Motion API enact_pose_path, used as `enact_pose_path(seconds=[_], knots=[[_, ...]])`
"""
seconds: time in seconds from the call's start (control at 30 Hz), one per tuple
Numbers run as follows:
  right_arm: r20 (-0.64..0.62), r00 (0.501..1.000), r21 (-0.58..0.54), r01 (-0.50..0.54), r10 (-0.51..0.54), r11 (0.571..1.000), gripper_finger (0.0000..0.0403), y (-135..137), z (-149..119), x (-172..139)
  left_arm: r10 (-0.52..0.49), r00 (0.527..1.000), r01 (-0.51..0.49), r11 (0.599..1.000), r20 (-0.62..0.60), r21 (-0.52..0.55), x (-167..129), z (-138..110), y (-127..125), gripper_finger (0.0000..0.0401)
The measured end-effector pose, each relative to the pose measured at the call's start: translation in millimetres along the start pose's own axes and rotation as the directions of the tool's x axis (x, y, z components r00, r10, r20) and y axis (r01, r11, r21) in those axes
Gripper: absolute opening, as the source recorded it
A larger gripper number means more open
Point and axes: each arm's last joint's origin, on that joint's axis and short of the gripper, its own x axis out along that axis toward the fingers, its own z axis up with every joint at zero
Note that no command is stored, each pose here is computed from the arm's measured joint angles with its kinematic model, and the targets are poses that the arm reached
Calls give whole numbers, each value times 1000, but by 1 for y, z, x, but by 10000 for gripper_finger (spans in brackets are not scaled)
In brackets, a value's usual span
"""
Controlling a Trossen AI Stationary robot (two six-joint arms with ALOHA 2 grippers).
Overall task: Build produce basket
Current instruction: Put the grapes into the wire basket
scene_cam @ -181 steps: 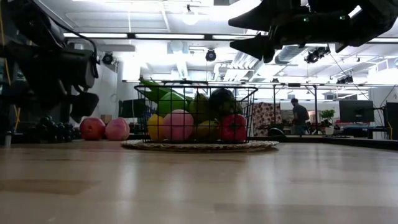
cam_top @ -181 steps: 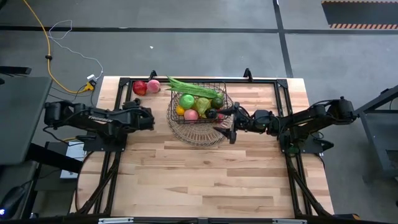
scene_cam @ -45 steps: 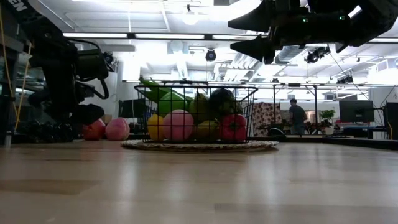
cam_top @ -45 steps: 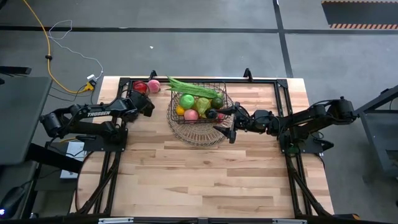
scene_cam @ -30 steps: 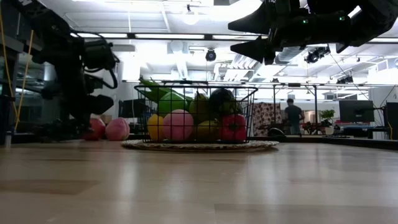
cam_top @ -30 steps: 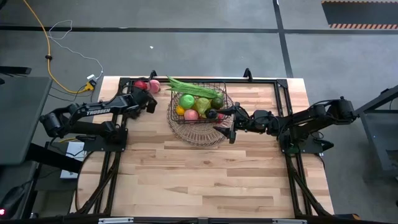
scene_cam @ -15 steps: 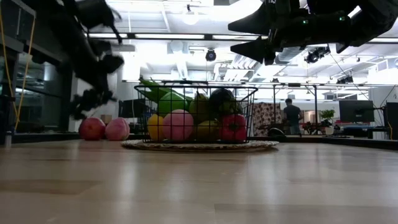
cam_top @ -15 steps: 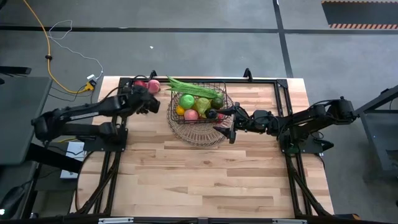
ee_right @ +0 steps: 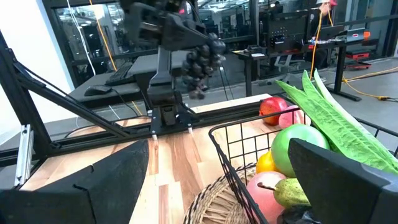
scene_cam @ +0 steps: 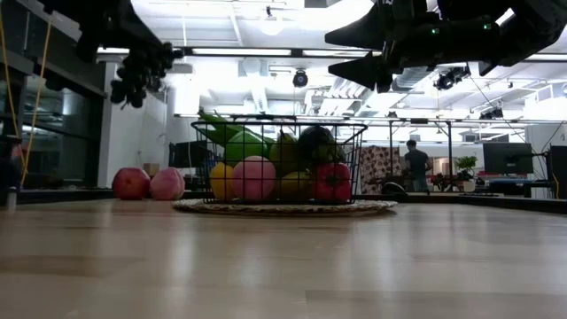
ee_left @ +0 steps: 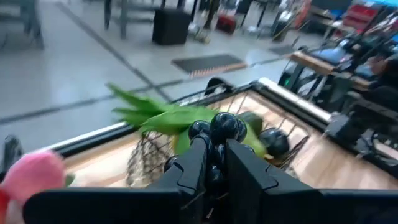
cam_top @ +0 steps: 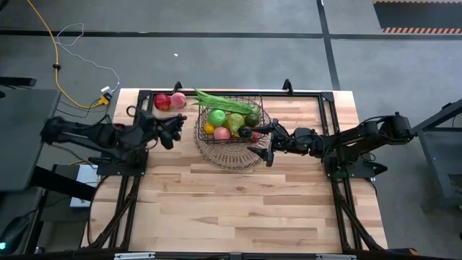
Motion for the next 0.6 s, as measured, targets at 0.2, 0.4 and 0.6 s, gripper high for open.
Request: enact_pose_path(seconds=[0.2, 0.4, 0.6], knots=[[0, 1000, 0, 0, 0, 1000, 374, 0, 0, 0, -127, 985, 121, 991, 116, 57, -2, -34, -21, 45], [0, 1000, 0, -1, 1, 1000, 374, 0, 0, 0, -386, 894, 368, 922, 229, 118, -1, -44, -31, 45], [2, 1000, 0, -1, 1, 1000, 374, 0, 0, 0, -576, 792, 539, 816, 204, 210, 1, -43, -35, 45]])
